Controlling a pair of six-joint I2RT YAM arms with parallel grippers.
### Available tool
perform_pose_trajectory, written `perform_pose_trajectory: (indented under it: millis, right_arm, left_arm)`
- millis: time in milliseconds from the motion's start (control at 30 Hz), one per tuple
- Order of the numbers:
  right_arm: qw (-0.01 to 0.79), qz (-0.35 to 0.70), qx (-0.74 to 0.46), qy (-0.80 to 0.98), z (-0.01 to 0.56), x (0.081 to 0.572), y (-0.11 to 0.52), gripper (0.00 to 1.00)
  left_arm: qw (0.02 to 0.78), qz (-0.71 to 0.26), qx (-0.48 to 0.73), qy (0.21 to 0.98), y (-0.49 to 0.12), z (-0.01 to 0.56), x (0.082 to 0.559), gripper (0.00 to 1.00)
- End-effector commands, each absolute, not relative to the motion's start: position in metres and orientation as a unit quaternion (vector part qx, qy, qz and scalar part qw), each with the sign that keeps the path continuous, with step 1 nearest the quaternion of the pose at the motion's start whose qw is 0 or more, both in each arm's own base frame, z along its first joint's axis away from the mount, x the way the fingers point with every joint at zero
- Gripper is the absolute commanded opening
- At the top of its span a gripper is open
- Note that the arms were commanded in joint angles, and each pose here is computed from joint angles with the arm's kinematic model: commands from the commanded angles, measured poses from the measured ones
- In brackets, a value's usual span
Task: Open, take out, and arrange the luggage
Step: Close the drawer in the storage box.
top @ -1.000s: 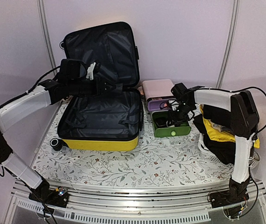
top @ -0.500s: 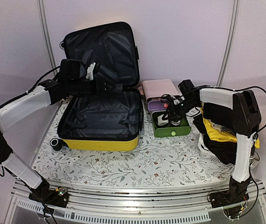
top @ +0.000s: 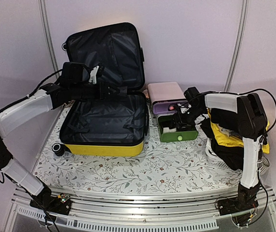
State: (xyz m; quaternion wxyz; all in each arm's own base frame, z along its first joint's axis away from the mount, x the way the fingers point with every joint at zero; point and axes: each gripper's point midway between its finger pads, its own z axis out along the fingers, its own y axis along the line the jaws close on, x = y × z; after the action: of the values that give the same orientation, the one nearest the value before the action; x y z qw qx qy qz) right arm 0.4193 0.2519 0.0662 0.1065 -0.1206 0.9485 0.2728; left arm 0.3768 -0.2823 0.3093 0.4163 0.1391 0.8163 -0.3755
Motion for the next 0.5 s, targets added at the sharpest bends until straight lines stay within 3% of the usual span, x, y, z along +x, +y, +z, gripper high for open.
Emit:
perform_pose_trajectory:
  millis: [0,267,467]
  right_arm:
    - [0.166,0.169,-0.094,0.967,0.086,0.443,0.214,0.69]
    - [0.238,0.164,-0.120,0.950,0.141,0.439,0.220,0.64]
    - [0.212,0.182,-0.174,0.944,0.155,0.389,0.252,0.56]
  left_arm:
    - [0.428,-0.380,0.145,0.807,-0.278,0.318,0.374,0.48]
    - [0.425,-0.387,0.145,0.805,-0.281,0.317,0.375,0.49]
    - [0.425,-0.386,0.144,0.806,-0.280,0.316,0.374,0.49]
